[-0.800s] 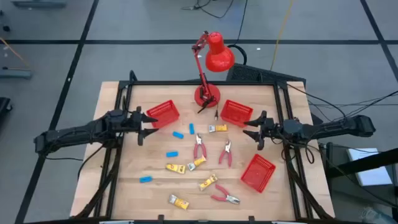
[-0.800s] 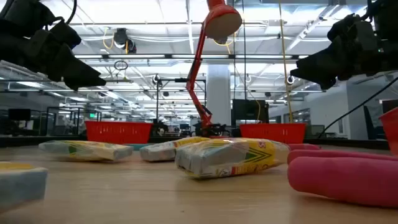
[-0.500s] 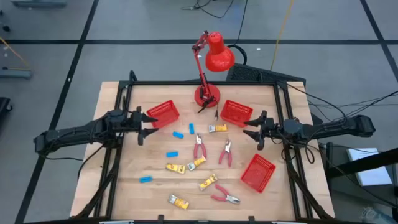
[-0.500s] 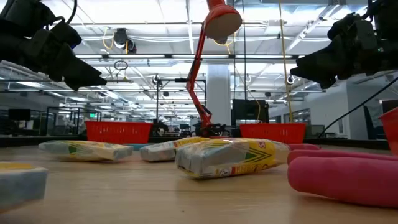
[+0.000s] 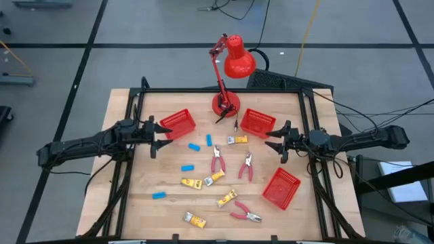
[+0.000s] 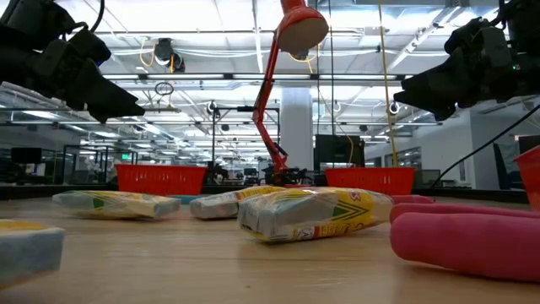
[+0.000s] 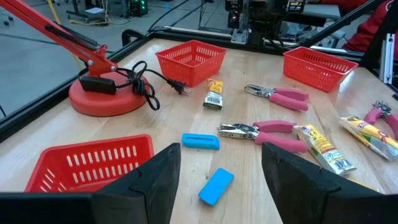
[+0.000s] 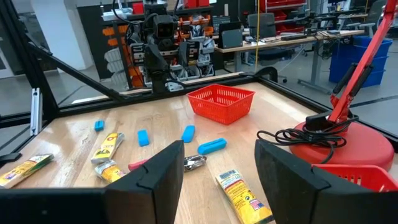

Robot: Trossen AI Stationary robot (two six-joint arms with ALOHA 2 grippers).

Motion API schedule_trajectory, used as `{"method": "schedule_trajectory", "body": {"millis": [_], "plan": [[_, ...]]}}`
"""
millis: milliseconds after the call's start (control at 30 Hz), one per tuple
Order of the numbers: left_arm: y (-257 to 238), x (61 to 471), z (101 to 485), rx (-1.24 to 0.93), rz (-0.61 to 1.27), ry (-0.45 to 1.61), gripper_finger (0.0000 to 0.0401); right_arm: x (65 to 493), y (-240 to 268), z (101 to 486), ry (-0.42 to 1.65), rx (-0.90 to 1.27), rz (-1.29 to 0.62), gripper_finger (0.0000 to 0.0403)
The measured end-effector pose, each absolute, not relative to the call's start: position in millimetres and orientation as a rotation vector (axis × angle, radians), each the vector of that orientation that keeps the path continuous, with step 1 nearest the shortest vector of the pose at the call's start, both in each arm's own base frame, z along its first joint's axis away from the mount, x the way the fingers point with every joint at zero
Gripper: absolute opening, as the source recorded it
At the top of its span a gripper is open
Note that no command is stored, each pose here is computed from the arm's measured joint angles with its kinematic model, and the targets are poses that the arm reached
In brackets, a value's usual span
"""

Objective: Pick & Place School Supplies

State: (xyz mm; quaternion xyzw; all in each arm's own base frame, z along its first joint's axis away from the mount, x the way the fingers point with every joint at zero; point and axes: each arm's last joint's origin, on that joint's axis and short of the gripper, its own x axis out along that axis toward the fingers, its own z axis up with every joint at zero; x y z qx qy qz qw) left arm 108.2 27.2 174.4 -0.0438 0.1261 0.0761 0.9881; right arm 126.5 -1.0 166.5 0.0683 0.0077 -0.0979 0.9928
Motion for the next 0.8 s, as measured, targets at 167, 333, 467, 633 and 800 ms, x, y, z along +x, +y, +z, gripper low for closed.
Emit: {"method": "schedule_trajectory", "body": {"millis": [167,333,467,633,800], "plan": [[27,108,174,-0.088,0.153,0.253,0.0228,129,-1,163,0.052,0.132,-0.2,0.0187],[27,108,174,-0.085,0.152,0.256,0.0228,137,0,153,0.166,0.11,-0.197,0.0187],[27,108,174,-0.083,0.151,0.26,0.0227,159,5,170,0.211,0.067,-0.173,0.0187],[27,108,174,-0.079,0.15,0.261,0.0227,201,14,182,0.34,-0.015,-0.119,0.0187],[27,108,172,-0.087,0.15,0.28,0.0228,248,21,187,0.521,-0.064,-0.074,0.0187]]}}
